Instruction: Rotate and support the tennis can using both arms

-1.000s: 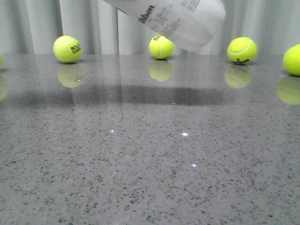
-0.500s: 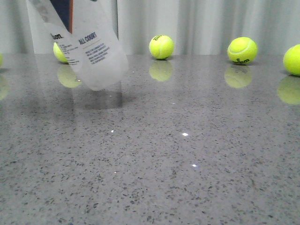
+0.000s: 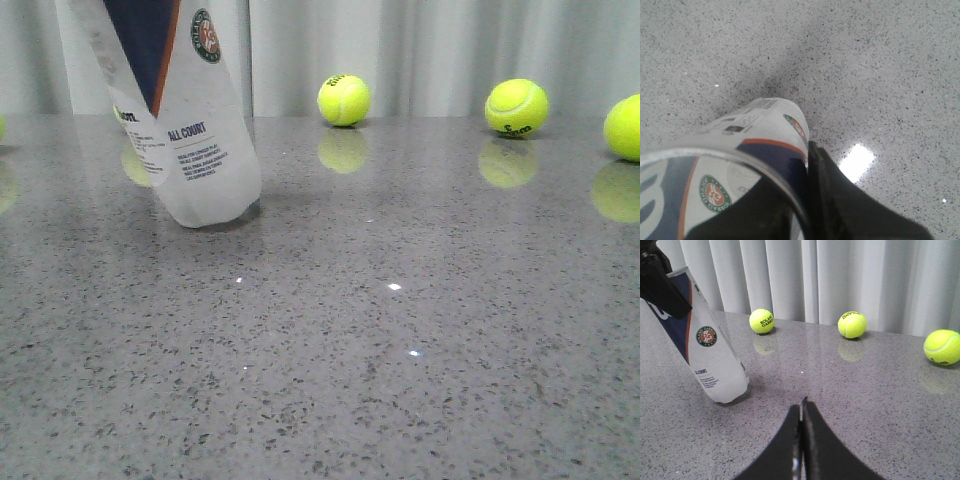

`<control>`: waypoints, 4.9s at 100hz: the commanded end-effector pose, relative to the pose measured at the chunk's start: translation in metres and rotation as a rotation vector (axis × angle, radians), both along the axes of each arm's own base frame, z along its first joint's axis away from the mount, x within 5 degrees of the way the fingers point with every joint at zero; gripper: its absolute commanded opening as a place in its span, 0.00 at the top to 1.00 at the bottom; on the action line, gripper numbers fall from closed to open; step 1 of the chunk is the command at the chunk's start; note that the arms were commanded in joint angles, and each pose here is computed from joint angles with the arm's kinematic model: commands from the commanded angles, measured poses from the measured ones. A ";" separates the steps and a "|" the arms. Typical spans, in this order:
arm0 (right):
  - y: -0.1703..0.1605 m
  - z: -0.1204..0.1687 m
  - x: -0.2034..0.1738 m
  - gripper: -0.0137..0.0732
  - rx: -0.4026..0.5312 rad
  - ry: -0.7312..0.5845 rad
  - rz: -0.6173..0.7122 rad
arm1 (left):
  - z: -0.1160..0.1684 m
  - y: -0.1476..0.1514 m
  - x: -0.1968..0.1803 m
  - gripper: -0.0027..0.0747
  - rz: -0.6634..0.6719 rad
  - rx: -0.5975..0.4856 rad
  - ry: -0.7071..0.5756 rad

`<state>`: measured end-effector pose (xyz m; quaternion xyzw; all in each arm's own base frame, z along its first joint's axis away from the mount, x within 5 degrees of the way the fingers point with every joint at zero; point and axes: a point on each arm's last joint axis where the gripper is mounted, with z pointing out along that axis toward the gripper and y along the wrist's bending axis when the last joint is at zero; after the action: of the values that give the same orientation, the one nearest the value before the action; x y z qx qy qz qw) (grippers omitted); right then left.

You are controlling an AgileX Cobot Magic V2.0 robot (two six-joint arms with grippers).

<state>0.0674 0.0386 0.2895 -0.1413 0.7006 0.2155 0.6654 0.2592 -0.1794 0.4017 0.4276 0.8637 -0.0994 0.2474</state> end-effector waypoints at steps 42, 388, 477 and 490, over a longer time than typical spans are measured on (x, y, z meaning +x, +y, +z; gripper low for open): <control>-0.002 0.015 0.000 0.91 0.047 -0.078 -0.021 | 0.026 -0.002 -0.003 0.30 0.012 -0.112 -0.127; -0.002 0.015 0.001 0.91 0.046 -0.076 -0.020 | -0.209 0.176 -0.204 0.99 0.729 -0.503 -0.925; -0.037 -0.049 -0.001 0.91 -0.097 -0.173 -0.496 | -0.209 0.176 -0.204 0.99 0.729 -0.503 -0.925; -0.041 -0.074 -0.006 0.91 -0.079 -0.165 -0.547 | -0.209 0.176 -0.204 0.99 0.729 -0.503 -0.925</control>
<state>0.0644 0.0004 0.2126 -0.0029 0.7029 0.0011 0.7113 0.0558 -0.0031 0.1982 0.0391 0.7310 -0.0025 0.6813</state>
